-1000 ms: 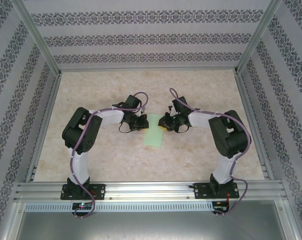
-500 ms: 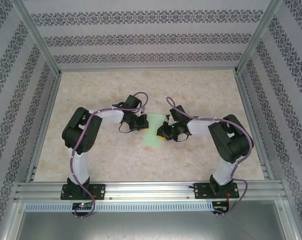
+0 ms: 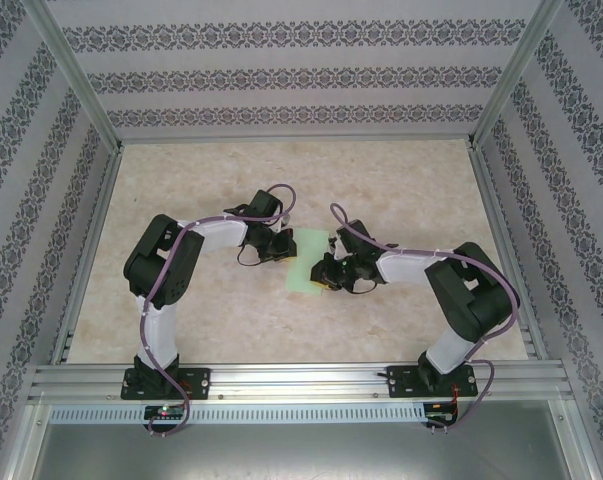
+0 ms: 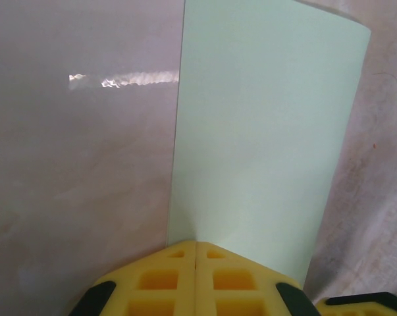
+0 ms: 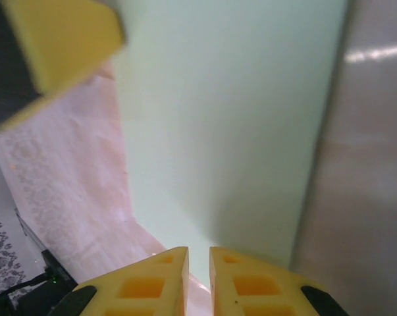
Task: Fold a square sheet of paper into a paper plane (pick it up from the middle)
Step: Fold the square sheet of paper in half at the center of the table.
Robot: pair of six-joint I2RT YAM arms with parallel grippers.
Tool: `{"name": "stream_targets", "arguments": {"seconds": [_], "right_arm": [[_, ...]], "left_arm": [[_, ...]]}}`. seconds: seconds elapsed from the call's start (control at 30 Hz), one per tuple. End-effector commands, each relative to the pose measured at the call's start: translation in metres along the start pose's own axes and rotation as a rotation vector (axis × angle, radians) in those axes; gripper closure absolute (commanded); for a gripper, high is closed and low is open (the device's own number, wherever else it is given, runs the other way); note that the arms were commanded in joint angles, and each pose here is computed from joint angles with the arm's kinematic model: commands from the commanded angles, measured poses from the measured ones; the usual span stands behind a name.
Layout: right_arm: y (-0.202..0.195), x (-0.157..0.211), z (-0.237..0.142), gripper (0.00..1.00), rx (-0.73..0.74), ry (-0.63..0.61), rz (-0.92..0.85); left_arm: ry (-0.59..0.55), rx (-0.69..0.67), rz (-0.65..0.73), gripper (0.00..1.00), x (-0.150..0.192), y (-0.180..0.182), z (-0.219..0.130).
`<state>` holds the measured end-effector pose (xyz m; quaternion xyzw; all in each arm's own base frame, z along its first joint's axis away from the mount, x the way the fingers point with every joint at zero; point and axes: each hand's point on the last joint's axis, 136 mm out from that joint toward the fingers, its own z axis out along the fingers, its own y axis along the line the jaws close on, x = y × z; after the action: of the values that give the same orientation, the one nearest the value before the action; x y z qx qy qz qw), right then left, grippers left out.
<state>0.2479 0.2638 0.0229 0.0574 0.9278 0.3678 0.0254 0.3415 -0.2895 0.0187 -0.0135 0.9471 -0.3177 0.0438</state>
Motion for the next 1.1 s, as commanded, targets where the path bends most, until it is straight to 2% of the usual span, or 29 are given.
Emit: {"name": "stream_targets", "arguments": {"seconds": [0.0,0.1,0.3,0.67,0.8,0.93,1.07], "right_arm": [[-0.012,0.007,0.009,0.84,0.025,0.011,0.02],[-0.015,0.008,0.01,0.84,0.036,0.019,0.023],[0.01,0.008,-0.006,0.83,-0.014,-0.013,-0.021],[-0.018,0.025,0.013,0.84,0.062,0.03,0.012],[-0.001,0.014,0.0,0.82,0.033,-0.014,-0.018],[0.012,-0.009,-0.025,0.77,0.032,-0.109,-0.049],[0.005,-0.039,-0.044,0.75,0.057,-0.194,-0.021]], "left_arm": [[0.067,-0.131,-0.049,1.0,0.025,0.034,0.006],[0.067,-0.129,-0.051,1.0,0.025,0.034,0.006],[0.064,-0.129,-0.049,1.0,0.024,0.033,0.006],[0.063,-0.128,-0.052,1.0,0.023,0.033,0.005],[0.061,-0.102,-0.032,1.0,0.022,0.025,0.003],[0.036,-0.039,-0.013,1.0,0.017,0.007,-0.007],[-0.008,0.021,0.017,0.94,0.008,-0.017,-0.025]]}}
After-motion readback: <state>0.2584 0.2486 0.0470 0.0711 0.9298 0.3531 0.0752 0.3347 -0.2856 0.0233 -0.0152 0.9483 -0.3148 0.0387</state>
